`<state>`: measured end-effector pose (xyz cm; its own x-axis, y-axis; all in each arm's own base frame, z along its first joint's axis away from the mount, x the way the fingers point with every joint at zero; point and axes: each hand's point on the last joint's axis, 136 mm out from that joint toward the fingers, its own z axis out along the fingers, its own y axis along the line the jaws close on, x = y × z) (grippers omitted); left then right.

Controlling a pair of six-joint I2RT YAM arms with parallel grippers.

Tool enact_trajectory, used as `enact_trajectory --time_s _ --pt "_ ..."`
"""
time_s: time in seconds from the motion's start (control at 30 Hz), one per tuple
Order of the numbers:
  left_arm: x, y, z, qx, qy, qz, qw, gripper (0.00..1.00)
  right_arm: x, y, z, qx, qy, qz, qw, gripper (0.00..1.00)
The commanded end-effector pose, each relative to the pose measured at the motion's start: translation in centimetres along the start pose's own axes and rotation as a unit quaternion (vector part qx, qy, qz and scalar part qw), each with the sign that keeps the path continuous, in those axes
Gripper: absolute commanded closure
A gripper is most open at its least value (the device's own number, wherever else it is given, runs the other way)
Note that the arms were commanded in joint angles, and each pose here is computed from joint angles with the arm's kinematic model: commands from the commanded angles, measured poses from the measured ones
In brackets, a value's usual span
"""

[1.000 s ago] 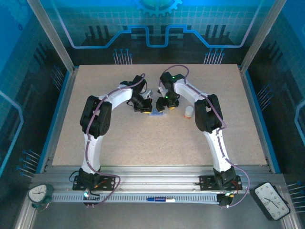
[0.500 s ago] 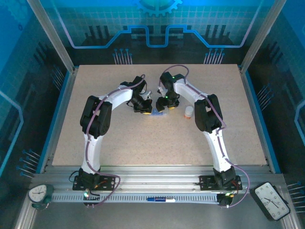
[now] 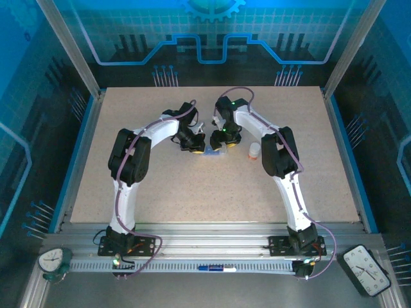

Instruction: Sort the pills into containers

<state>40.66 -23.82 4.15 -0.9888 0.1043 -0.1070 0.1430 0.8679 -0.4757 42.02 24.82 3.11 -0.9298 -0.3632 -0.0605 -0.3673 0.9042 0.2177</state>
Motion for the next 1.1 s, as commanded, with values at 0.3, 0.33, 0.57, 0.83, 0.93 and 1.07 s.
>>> enact_trajectory --time_s 0.3,0.33,0.57,0.83,0.93,1.07 --pt "-8.9 -6.2 -13.2 -0.002 -0.237 0.096 0.967 0.71 -5.0 -0.1 -8.3 -0.034 -0.112 0.027 0.993 0.31" --pt "-9.4 -6.6 -14.7 -0.003 -0.259 0.100 0.961 0.67 -5.6 0.1 -10.2 -0.041 -0.135 0.030 0.990 0.30" --pt "-11.1 -7.2 -23.7 -0.020 -0.381 0.112 0.917 0.06 -6.4 0.1 -22.0 -0.064 -0.274 0.035 0.959 0.16" --pt "-8.8 -4.4 -31.5 -0.101 -0.535 0.144 0.826 0.01 -2.9 -5.4 -30.1 -0.002 -0.407 0.051 0.912 0.00" --pt "-6.8 -2.5 -33.1 -0.135 -0.592 0.159 0.778 0.01 -0.8 -9.5 -30.9 0.058 -0.445 0.097 0.889 0.00" --pt "-3.8 1.5 -32.5 -0.198 -0.626 0.162 0.736 0.01 2.0 -14.8 -29.2 0.120 -0.479 0.166 0.854 0.00"
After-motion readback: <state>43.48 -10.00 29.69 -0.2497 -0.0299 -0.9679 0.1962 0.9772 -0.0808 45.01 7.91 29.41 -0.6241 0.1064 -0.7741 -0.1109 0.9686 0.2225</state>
